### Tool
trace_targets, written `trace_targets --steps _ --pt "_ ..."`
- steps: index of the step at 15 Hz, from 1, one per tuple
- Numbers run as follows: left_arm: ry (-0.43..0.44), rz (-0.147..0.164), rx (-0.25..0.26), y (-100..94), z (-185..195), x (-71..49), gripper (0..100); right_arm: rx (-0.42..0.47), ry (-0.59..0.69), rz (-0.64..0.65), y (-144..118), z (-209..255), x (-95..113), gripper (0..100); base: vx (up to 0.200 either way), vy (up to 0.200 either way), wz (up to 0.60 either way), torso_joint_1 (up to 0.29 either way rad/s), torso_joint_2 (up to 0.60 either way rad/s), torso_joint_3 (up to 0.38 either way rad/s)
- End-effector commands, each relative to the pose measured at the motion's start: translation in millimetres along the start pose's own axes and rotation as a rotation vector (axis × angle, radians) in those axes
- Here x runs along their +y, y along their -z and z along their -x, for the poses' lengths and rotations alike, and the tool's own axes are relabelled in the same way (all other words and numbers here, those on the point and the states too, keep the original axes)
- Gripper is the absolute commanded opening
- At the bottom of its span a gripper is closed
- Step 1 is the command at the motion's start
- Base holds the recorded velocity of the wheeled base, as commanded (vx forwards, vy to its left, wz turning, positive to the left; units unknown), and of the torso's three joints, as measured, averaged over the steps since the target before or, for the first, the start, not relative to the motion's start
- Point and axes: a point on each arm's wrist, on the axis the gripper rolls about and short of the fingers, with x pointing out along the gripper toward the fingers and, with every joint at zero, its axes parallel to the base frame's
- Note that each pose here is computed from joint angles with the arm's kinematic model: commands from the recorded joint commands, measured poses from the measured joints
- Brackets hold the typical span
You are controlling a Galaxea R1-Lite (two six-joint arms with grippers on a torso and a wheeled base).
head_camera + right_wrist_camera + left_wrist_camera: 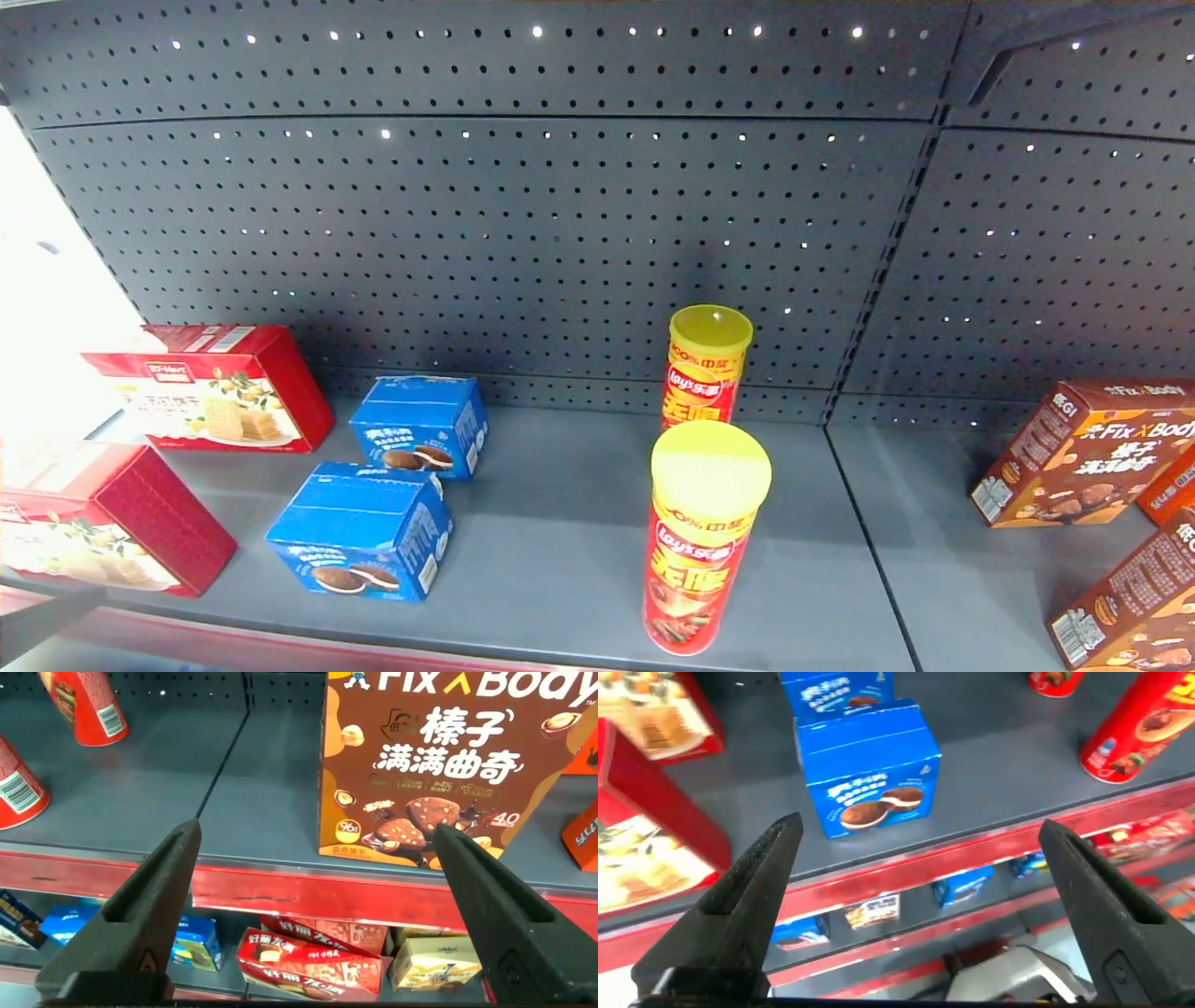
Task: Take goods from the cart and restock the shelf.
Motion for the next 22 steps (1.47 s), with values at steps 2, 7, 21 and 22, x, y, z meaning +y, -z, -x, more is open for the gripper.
trace_targets --steps 2,7,21,22 --pt "0.186 0.029 -0.003 -9.8 -11.6 -1.8 100 0.002 0.000 0.001 0.0 -0.1 0.0 100 0.000 0.000 0.00 0.000 0.00 0.000" --pt "0.250 0.029 0.135 -5.8 -35.3 -21.5 100 0.002 0.000 0.000 0.0 -0.1 0.0 100 0.000 0.000 0.00 0.000 0.00 0.000" --pt "0.196 -0.168 0.199 -37.8 -189.3 -35.2 100 0.002 0.000 0.000 0.0 -0.1 0.0 100 0.000 0.000 0.00 0.000 0.00 0.000" --pt "0.200 -0.177 0.175 -44.9 -194.1 -39.8 100 0.002 0.000 0.000 0.0 -0.1 0.0 100 0.000 0.000 0.00 0.000 0.00 0.000"
